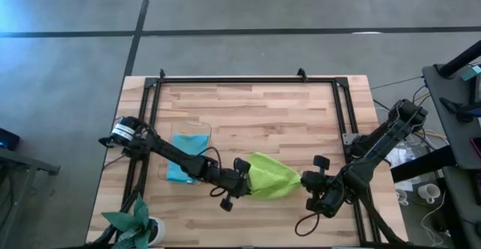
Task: Fold microfiber towels
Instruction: Fold the green microfiber towel on the table
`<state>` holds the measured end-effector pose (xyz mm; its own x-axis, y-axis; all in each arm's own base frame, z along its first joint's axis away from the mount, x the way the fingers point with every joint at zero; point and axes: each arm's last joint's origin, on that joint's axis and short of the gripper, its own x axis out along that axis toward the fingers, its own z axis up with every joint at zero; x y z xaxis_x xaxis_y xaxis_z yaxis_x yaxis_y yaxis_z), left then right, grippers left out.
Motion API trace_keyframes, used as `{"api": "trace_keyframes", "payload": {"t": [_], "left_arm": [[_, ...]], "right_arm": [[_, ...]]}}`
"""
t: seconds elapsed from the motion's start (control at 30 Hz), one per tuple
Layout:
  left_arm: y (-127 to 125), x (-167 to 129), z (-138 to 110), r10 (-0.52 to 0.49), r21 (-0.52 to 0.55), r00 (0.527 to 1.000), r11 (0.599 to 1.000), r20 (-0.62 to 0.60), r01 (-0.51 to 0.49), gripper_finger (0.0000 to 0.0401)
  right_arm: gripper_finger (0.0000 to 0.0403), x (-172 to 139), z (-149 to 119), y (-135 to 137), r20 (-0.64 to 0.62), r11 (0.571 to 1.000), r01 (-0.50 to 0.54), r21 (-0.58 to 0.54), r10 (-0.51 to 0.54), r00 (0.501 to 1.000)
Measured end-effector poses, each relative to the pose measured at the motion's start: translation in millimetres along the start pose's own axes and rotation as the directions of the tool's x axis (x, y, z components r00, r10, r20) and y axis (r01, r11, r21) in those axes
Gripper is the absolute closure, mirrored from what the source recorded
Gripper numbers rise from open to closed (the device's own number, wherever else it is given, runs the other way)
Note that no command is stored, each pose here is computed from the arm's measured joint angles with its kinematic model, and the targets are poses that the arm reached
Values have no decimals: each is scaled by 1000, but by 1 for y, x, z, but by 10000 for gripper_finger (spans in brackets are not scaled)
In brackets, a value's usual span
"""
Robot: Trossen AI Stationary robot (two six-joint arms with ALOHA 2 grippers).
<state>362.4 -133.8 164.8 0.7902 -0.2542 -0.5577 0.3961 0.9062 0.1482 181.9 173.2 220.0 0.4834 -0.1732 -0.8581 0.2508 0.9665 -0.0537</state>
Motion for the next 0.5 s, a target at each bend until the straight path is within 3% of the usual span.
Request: {"api": "trace_keyframes", "payload": {"t": [0.17, 0.23, 0.37, 0.5], "left_arm": [[2, -6, 3, 26, -26, 1000, 999, -8, -26, 400], [7, -19, 16, 65, -20, 998, 998, 18, -64, 400], [22, -59, 42, 194, 16, 977, 980, 88, -196, 401], [38, -97, 59, 378, 53, 916, 920, 136, -388, 401]], "right_arm": [[394, -6, 5, 2, 7, 999, -10, -41, 10, 1000], [394, -16, 12, 2, 4, 997, -4, -72, 5, 1000], [394, -42, 25, -4, -11, 987, 71, -145, -73, 997], [394, -63, 34, -18, 78, 945, 233, -230, -221, 972]]}}
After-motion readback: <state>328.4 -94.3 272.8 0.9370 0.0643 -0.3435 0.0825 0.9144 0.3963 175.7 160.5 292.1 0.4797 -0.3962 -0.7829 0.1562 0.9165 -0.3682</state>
